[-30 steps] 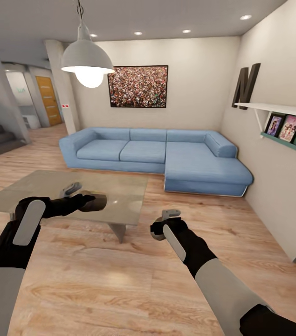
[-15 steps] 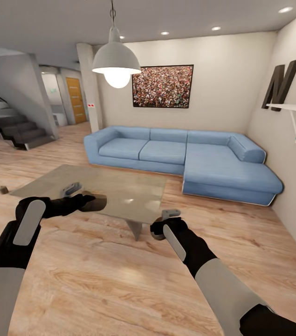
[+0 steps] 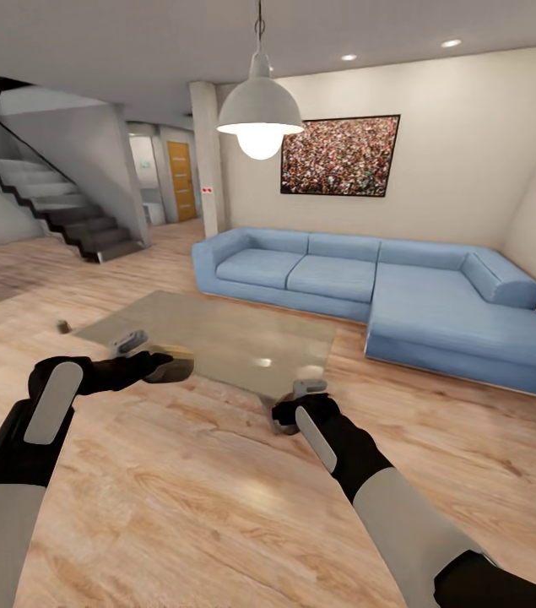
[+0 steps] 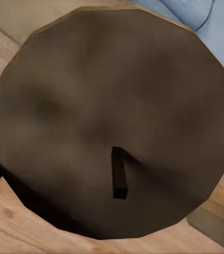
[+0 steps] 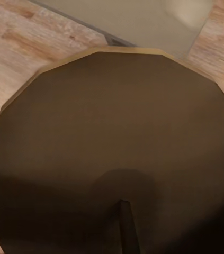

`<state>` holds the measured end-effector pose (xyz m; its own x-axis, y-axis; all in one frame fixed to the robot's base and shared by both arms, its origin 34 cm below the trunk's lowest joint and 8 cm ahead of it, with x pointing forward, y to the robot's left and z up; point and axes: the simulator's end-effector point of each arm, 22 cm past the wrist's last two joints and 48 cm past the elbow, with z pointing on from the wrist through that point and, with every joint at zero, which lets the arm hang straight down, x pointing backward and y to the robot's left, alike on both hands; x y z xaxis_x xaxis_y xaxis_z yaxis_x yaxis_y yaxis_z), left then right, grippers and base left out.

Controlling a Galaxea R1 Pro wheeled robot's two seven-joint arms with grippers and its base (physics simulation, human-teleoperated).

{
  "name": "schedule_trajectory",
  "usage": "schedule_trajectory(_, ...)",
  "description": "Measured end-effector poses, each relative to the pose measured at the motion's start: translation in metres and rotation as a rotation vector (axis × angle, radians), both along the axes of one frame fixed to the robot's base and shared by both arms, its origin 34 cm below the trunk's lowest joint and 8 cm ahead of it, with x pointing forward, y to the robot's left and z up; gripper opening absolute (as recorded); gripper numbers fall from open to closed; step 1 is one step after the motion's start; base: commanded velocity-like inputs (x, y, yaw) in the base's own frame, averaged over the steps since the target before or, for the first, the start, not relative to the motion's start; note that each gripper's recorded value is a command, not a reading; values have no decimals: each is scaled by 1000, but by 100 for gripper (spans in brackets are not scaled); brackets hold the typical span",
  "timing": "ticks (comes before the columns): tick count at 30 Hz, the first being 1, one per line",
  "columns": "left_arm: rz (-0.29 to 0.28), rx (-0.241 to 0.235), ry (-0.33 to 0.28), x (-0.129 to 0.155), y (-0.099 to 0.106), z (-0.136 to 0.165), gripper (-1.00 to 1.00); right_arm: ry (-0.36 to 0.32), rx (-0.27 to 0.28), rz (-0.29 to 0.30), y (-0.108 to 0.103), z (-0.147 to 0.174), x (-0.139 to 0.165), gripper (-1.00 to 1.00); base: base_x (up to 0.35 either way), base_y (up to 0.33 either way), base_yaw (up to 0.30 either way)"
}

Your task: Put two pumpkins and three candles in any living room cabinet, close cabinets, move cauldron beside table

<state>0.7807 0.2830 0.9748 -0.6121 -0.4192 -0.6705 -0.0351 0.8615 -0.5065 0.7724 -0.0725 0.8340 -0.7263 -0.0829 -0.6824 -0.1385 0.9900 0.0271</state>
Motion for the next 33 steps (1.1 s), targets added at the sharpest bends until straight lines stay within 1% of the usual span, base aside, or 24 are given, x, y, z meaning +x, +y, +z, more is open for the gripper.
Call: schedule_trajectory(33,0,0,2,0,0,-1,-100,0,1,0,0,0,0,-100,0,0,288)
